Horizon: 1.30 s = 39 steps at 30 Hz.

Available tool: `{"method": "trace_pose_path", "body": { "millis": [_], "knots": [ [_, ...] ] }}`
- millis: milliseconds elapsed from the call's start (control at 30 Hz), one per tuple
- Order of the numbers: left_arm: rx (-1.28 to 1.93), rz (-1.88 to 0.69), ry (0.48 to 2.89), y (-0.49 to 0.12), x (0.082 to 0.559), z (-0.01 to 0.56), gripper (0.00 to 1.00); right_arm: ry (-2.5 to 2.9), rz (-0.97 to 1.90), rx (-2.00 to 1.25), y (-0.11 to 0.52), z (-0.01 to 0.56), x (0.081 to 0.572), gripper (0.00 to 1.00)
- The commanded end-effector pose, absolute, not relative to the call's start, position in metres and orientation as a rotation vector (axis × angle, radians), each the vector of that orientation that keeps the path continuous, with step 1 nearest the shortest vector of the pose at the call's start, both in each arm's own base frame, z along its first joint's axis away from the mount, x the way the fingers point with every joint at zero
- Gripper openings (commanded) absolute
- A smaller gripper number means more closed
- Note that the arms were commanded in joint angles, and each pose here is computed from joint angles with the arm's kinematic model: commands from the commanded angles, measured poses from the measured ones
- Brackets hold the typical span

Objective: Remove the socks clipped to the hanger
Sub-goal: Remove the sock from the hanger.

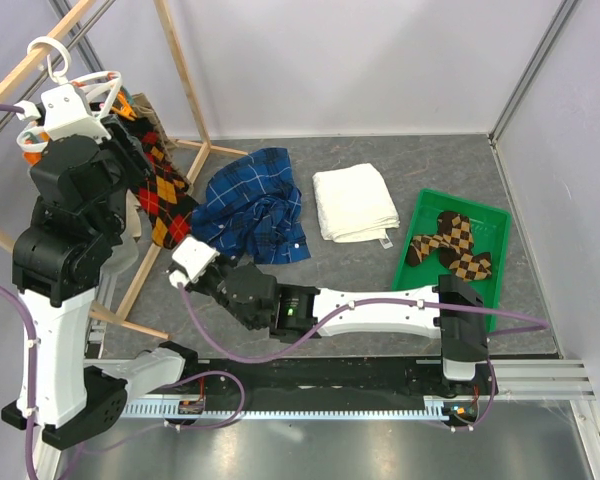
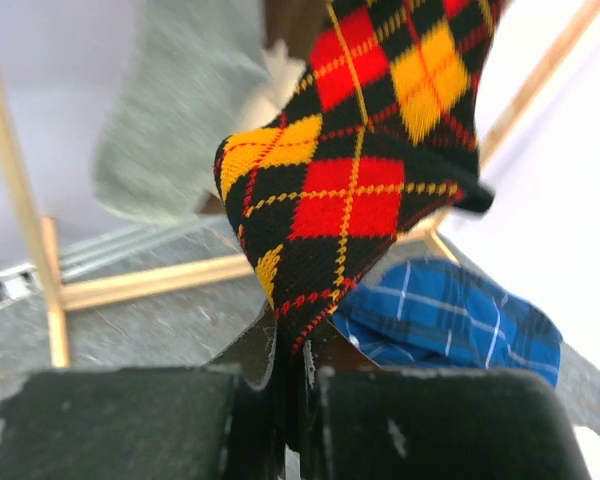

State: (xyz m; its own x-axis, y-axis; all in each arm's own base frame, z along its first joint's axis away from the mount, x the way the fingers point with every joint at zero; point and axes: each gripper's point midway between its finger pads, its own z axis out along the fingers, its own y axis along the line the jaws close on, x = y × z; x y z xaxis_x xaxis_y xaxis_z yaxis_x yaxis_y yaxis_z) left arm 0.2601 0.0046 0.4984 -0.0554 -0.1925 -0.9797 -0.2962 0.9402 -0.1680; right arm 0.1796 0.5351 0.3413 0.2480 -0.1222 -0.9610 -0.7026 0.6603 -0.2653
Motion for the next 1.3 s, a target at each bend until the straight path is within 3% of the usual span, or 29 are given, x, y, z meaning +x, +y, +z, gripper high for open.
{"method": "trace_pose_path", "body": {
  "millis": [0,233,767,1267],
  "knots": [
    [-0.420,0.096,1.607,0.012,0.253,0.507,0.58,1.192,0.499,-0.743,0.532,0.405,0.150,0.00],
    [-0.432,0.122,1.616,0.017,0.249,0.506,0.59,1.170,0.473,-0.747,0.543,0.415,0.144,0.00],
    [-0.350,-0.169,1.581,-0.025,0.253,0.530,0.60,1.117,0.446,-0.724,0.550,0.413,0.146,0.00],
    [-0.437,0.090,1.604,0.004,0.274,0.504,0.60,1.132,0.471,-0.711,0.550,0.401,0.147,0.00]
  ]
}}
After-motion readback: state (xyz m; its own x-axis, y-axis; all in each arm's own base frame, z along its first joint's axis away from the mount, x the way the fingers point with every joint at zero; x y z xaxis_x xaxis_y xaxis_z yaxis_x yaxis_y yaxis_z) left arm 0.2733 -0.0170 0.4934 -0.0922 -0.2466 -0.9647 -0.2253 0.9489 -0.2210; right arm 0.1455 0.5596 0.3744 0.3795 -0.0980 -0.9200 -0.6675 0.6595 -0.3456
